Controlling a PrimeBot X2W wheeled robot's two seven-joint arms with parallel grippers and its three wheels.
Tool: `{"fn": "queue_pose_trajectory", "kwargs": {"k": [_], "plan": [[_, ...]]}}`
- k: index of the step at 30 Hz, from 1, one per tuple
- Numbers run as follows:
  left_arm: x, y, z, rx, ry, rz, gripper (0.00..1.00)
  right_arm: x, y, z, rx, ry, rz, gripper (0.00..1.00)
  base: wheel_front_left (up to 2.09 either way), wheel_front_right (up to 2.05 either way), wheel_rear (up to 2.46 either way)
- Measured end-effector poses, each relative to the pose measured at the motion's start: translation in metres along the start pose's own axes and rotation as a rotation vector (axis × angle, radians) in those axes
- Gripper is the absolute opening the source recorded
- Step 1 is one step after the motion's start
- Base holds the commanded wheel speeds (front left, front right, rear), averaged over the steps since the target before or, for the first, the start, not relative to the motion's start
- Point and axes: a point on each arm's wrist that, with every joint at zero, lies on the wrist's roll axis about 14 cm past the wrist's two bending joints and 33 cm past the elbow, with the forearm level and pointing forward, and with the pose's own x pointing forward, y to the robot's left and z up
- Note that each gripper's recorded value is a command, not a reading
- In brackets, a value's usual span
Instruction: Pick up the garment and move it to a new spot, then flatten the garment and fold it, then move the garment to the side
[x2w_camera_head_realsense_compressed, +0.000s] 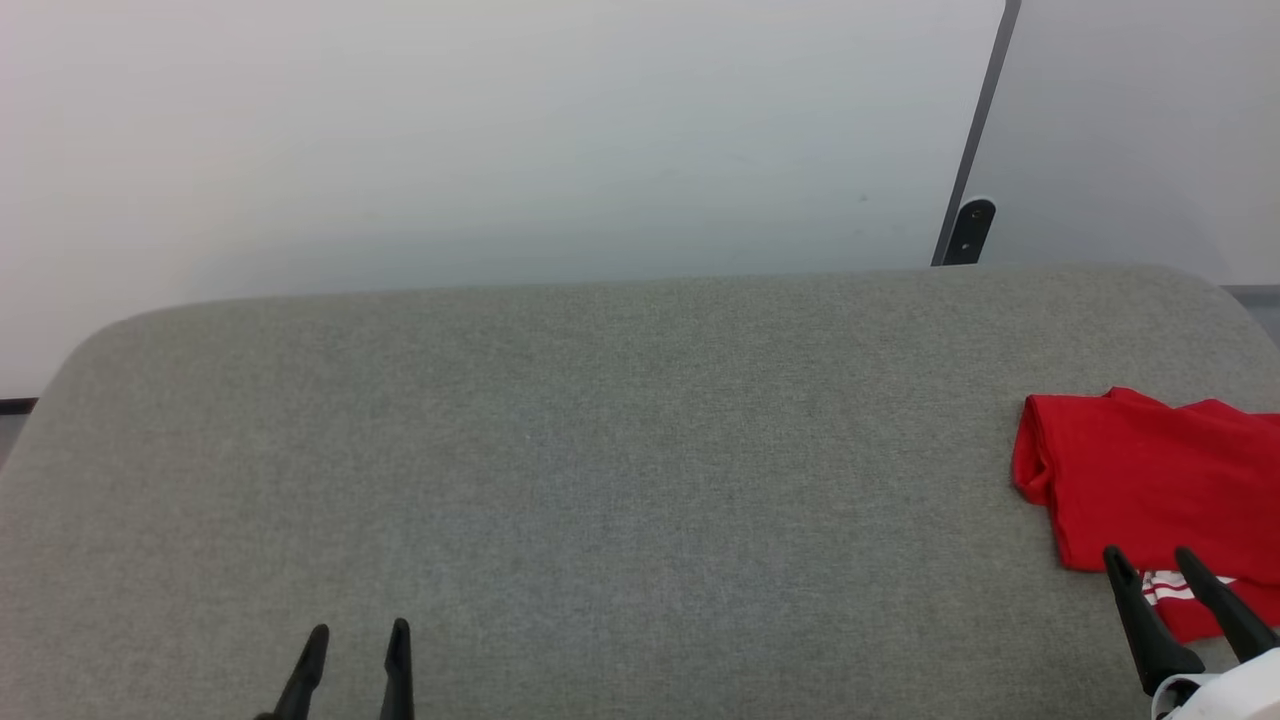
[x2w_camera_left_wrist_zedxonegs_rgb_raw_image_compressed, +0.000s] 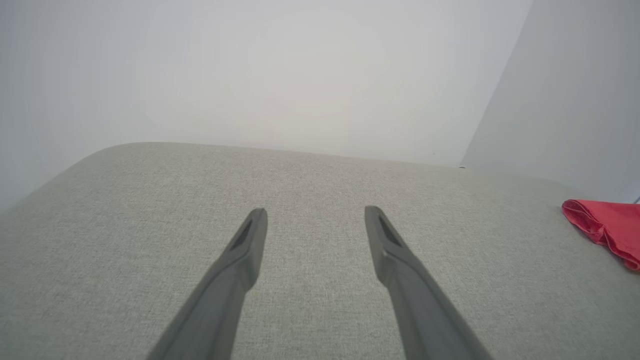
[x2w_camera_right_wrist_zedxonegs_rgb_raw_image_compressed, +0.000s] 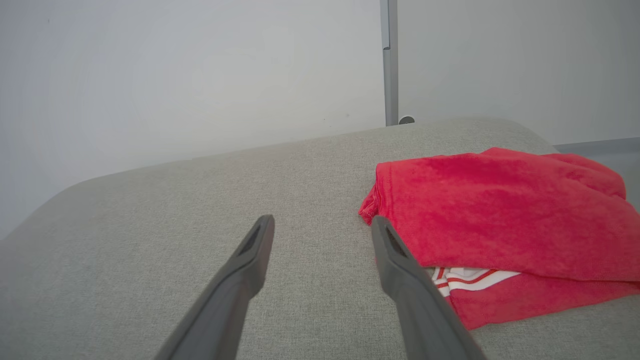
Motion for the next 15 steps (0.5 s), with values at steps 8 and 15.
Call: {"fn": "queue_pose_trajectory", "kwargs": {"k": [8, 15], "plan": [[0.000, 0.001, 0.000, 0.000, 0.002, 0.007, 1.00, 0.002, 0.002, -0.001, -0.001, 0.004, 0.007, 1.00, 0.00, 0.00, 0.00], [-0.005, 0.000, -0.017, -0.046, 0.052, 0.028, 0.00, -0.001, 0.001, -0.026, 0.049, 0.065, -0.012, 0.00, 0.00, 0.00, 0.00]]}}
